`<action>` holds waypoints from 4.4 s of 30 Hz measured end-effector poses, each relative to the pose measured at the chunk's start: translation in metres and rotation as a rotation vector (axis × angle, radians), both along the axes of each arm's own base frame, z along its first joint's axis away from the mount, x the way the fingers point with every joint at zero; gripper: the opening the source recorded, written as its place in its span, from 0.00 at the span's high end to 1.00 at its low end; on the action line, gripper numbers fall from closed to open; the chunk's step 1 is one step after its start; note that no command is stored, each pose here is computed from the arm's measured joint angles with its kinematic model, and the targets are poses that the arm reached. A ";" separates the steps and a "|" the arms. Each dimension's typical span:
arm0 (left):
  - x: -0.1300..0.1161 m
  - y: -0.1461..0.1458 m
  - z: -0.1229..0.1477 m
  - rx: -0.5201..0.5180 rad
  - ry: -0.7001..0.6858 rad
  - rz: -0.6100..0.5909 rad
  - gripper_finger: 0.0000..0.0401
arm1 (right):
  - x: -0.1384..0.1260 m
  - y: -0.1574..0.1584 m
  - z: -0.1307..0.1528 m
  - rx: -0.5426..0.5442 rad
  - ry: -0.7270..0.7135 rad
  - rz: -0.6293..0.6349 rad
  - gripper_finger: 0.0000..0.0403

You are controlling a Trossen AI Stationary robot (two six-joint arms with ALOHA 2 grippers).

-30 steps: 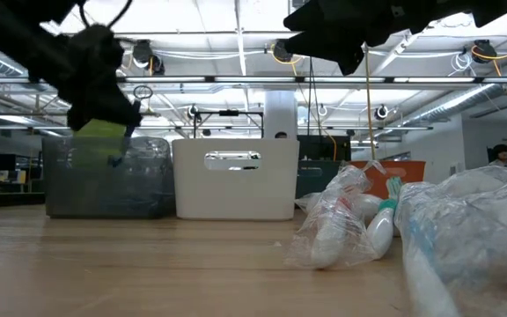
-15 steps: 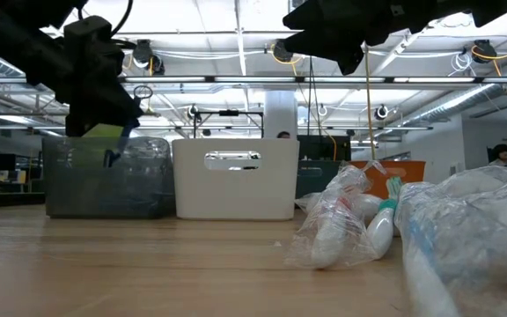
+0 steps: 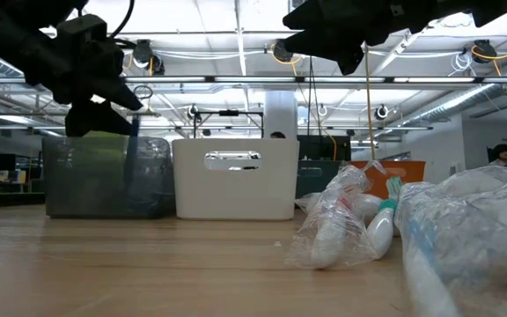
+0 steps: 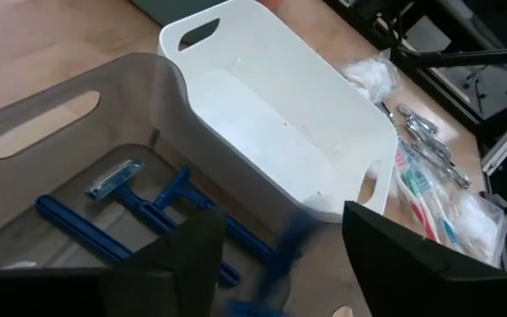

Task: Pick & Place Travel size toiletries
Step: Put the blue razor into the black bin

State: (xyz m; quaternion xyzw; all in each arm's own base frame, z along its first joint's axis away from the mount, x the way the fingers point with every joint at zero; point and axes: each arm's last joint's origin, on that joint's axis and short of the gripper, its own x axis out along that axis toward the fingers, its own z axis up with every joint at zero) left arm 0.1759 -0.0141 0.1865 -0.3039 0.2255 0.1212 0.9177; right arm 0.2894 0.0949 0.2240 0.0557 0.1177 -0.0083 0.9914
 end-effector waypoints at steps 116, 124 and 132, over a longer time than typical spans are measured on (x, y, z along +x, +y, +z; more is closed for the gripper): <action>0.010 0.000 0.027 0.514 -0.239 -0.201 0.39 | -0.001 0.078 -0.020 0.470 1.197 -0.603 0.99; 0.010 0.000 0.024 0.514 -0.212 -0.207 0.39 | 0.006 0.080 -0.044 0.408 1.249 -0.627 0.95; 0.009 0.000 0.022 0.509 -0.187 -0.212 0.39 | 0.007 0.071 -0.032 0.388 1.166 -0.642 0.74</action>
